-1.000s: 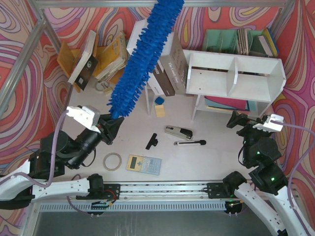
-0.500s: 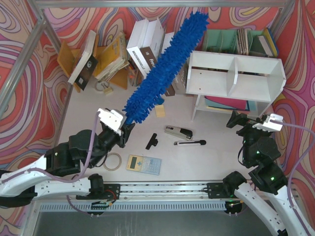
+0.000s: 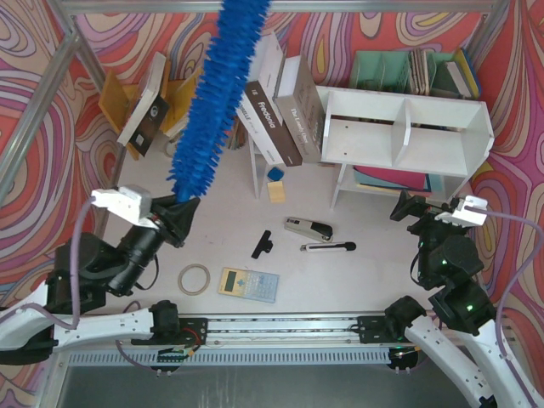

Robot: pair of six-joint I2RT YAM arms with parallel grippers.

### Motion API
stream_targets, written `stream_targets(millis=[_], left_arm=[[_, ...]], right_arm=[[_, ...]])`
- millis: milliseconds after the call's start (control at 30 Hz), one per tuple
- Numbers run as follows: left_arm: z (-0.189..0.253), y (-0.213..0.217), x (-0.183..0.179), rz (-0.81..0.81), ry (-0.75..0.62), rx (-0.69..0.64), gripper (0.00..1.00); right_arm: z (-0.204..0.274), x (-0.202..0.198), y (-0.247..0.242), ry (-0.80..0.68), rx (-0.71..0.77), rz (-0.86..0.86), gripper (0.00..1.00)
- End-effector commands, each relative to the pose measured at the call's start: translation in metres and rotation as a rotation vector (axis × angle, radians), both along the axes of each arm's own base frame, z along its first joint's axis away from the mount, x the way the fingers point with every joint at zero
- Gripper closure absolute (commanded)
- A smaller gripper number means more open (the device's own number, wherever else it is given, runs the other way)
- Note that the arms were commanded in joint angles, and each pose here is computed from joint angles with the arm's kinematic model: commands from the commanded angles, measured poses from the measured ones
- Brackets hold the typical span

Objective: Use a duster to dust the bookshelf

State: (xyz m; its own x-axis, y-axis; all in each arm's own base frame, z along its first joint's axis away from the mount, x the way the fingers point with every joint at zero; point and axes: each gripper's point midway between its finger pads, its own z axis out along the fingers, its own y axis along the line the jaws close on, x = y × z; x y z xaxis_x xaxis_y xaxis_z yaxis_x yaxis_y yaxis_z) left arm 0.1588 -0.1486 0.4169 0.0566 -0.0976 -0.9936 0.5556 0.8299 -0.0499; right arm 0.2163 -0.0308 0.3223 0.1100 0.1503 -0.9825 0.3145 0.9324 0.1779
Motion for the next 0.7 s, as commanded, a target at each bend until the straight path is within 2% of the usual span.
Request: stream_targets(millis=[0, 200, 300, 467, 667], left_arm=[[0.024, 0.025, 0.011, 0.127, -0.035, -0.120, 1.00], [0.004, 0.052, 0.027, 0.379, 0.068, -0.057, 1.00], [-0.009, 0.064, 0.028, 0.452, 0.112, -0.054, 1.00], [-0.027, 0.060, 0.025, 0.415, 0.155, -0.022, 1.00], [-0.064, 0.028, 0.020, 0.339, 0.255, 0.098, 1.00]], right_arm=[[0.000, 0.000, 0.001, 0.000, -0.006, 0.011, 0.01], [0.000, -0.001, 0.002, 0.000, -0.001, 0.012, 0.01], [-0.001, -0.001, 0.001, 0.000, 0.001, 0.011, 0.01], [-0.001, 0.001, 0.003, 0.007, -0.003, 0.014, 0.01], [-0.001, 0.000, 0.002, 0.007, -0.001, 0.013, 0.01]])
